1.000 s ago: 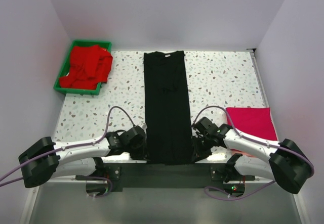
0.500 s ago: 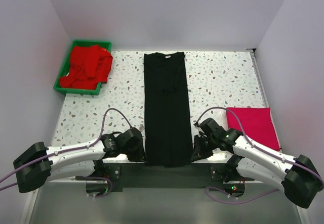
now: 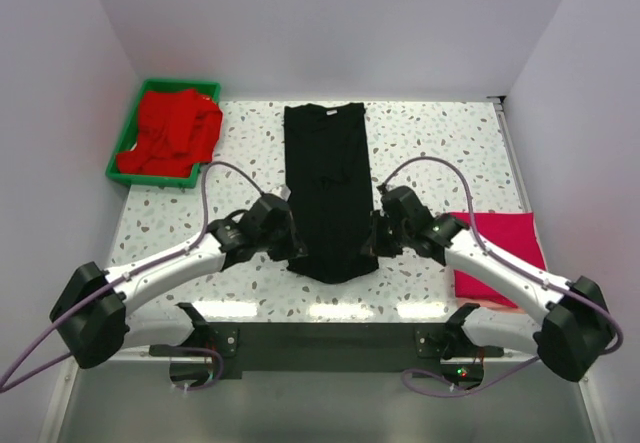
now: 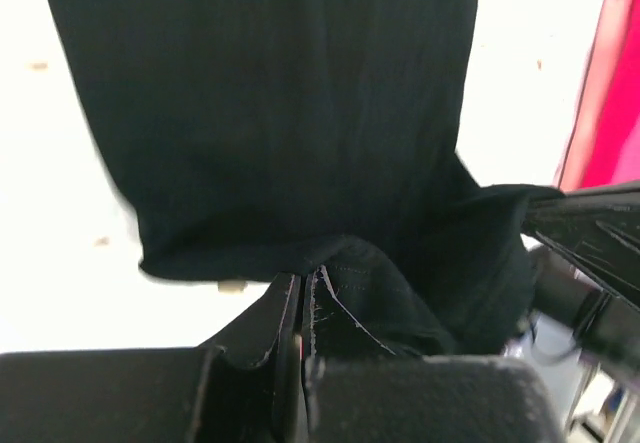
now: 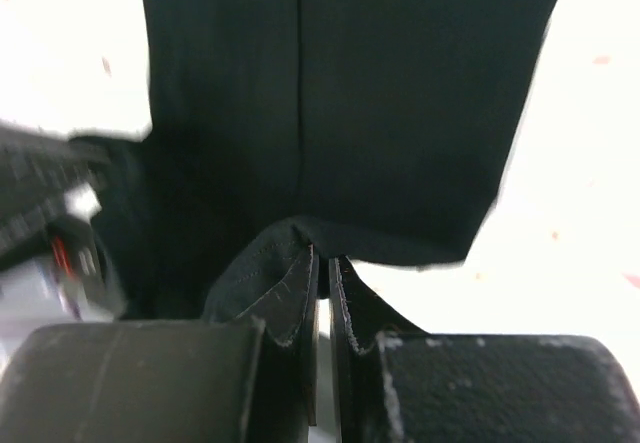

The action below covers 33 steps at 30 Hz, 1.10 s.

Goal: Fold and stack the t-shirts
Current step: Fold the tshirt

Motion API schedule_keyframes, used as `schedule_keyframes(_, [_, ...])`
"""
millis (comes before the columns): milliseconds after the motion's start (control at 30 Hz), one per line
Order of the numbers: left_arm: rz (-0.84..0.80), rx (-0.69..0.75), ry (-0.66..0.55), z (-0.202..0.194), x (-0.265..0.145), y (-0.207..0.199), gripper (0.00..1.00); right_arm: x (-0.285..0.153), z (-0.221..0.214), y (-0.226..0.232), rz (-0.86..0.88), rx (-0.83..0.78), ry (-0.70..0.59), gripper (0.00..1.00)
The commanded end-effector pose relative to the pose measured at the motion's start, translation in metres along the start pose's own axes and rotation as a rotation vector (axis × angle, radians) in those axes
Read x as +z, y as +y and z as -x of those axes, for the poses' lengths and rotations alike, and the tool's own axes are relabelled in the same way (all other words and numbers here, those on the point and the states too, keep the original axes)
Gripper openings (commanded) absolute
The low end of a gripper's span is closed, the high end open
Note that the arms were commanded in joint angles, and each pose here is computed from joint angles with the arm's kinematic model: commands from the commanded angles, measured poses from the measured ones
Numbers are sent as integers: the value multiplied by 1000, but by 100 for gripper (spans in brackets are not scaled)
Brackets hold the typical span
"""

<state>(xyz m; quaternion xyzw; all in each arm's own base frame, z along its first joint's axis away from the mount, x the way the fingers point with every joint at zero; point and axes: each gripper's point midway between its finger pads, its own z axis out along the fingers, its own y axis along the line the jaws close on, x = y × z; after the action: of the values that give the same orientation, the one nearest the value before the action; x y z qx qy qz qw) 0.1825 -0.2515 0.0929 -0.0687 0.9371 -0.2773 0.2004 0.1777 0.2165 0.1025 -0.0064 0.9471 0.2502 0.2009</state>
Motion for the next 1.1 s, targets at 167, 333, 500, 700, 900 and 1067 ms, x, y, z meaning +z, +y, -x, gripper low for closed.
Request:
schedule_keyframes(167, [-12,-52,-234,107,19,-23,0,29,142,9,-30,94,-287,0])
schedule_keyframes(333, [20,-110,-300,158,37,-13,0,59,183,0,-67,109,-317,0])
schedule_keyframes(500, [72,-134,-307,190,63,6,0,77,217,-18,-80,154,-340,0])
schedule_keyframes(700, [77,-147,-284,213,88,22,0,98,242,-35,-58,197,-333,0])
schedule_keyframes(900, [47,-135,-269,226,101,27,0,108,252,-41,-47,207,-311,0])
schedule_keyframes(1067, [40,-128,-280,234,102,29,12,105,259,-47,-44,222,-321,0])
